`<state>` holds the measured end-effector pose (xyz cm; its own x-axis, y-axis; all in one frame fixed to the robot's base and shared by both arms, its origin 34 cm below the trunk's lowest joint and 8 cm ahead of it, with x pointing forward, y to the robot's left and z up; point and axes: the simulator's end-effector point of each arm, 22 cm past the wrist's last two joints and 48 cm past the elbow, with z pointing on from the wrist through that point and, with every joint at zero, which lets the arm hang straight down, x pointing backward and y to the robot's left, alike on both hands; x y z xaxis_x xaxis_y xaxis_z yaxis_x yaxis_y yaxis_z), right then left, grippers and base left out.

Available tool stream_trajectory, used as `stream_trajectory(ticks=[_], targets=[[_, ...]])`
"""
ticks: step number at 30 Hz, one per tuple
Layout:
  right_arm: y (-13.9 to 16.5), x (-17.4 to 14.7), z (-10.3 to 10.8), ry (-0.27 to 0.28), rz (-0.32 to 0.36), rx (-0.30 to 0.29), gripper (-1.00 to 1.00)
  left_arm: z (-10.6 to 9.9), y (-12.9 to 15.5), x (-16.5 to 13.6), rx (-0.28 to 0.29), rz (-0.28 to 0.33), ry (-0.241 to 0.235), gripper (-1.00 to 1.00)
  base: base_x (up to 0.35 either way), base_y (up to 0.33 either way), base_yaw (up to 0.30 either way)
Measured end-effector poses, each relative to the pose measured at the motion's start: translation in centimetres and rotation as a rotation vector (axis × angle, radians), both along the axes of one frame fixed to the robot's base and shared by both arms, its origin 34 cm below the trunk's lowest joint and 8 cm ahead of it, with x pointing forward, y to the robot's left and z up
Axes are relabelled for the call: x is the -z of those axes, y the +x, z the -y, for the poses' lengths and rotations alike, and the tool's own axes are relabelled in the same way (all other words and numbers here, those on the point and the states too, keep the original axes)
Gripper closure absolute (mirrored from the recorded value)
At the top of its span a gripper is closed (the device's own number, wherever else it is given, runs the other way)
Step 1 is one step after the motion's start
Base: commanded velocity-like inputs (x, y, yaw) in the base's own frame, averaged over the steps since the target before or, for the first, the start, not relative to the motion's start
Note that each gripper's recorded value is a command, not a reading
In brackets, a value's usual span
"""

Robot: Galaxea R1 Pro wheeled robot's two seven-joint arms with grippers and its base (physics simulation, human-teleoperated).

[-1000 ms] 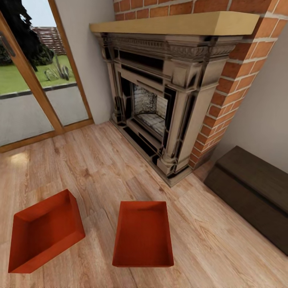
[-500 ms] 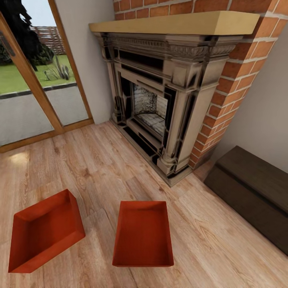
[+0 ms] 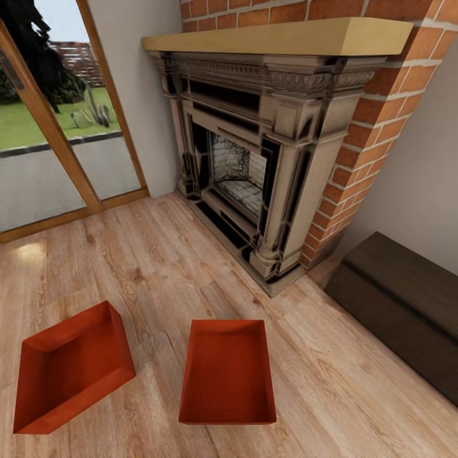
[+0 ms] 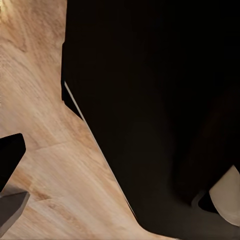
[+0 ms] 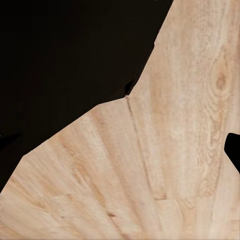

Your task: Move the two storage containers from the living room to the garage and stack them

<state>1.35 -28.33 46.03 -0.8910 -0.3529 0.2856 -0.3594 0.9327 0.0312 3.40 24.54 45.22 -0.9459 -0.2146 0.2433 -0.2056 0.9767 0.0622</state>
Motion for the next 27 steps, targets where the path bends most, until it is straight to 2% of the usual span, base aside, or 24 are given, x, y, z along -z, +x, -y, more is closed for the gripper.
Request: stream_trajectory(ticks=[22,24,27], targets=[[0.3,0.1,-0.3,0.002,0.011,0.003,-1.0,-0.2,0.2,0.1,0.006,0.002,0.005,-1.0,0.0,0.0,0.0],[0.3,0.1,-0.6,-0.001,0.01,0.011,-1.0,-0.4,0.6,0.2,0.006,0.01,0.011,-1.0,0.0,0.0,0.0],[0.4,0.2,-1.3,0.004,0.01,0.016,-1.0,-0.8,2.9,0.8,0.008,0.056,0.022,-1.0,0.0,0.0,0.0]])
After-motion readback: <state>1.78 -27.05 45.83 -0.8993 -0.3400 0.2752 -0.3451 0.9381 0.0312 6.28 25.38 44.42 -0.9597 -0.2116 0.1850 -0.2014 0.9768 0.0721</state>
